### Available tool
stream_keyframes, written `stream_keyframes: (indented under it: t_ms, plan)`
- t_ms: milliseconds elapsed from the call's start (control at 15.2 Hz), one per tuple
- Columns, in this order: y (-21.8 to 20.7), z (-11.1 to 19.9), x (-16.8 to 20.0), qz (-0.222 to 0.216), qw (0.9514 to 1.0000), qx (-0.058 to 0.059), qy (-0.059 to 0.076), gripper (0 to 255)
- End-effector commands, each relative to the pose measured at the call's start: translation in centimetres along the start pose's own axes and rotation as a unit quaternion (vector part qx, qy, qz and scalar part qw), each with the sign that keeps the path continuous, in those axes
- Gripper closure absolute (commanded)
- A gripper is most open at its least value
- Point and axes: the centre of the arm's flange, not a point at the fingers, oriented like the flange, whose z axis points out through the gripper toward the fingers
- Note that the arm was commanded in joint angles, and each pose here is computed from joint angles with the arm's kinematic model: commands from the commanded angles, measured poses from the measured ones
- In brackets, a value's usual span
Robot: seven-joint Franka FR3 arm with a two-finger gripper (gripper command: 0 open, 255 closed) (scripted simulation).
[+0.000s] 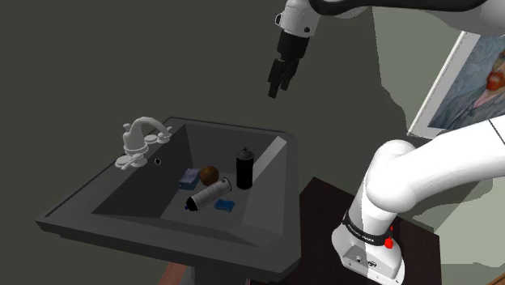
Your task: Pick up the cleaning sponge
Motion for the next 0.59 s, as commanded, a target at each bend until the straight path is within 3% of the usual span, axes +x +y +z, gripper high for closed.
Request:
stream_keyframes:
  t_ms: [0, 528]
  plan:
    - [0.0, 0.0, 0.0, 0.0, 1.0, 0.0, 0.0, 0]
    - [-2.2, 10.1, 2.6, -0.018, 0.9997, -0.002, -0.013, 0]
